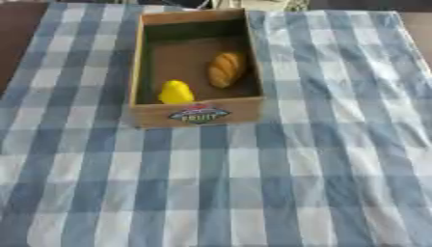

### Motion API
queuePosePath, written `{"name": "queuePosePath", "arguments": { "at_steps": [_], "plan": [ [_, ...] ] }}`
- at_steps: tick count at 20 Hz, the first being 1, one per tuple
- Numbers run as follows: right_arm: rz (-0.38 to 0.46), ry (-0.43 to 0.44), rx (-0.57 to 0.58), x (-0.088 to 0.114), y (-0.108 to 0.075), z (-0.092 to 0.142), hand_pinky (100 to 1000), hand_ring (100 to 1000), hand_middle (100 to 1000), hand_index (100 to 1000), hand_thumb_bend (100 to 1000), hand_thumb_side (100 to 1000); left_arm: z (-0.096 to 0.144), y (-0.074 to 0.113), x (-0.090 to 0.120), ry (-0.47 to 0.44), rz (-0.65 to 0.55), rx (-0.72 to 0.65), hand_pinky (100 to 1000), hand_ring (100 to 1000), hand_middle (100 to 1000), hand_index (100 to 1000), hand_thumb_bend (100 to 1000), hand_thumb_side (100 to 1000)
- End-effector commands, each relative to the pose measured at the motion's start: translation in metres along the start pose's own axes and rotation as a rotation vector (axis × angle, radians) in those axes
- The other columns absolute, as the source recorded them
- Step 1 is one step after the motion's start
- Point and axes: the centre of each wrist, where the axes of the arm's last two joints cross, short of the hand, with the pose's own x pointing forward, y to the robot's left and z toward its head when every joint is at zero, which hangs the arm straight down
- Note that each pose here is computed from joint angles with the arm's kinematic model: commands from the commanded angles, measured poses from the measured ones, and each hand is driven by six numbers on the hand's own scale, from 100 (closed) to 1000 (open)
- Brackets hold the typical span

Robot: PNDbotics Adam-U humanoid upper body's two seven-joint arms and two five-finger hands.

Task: Pick up objects on the table and place them in the box.

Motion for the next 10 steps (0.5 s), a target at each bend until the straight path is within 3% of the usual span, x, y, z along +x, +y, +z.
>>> {"name": "queuePosePath", "arguments": {
  "at_steps": [1, 10],
  "plan": [
    [0.018, -0.050, 0.007, 0.009, -0.005, -0.010, 808, 843, 650, 815, 157, 422, -0.002, 0.008, 0.001, -0.034, 0.019, 0.021, 748, 728, 663, 738, 100, 416],
    [0.014, -0.065, 0.008, 0.009, -0.005, -0.012, 812, 840, 650, 814, 154, 421, 0.008, 0.014, -0.005, -0.015, 0.016, 0.023, 741, 721, 652, 733, 100, 414]
  ]
}}
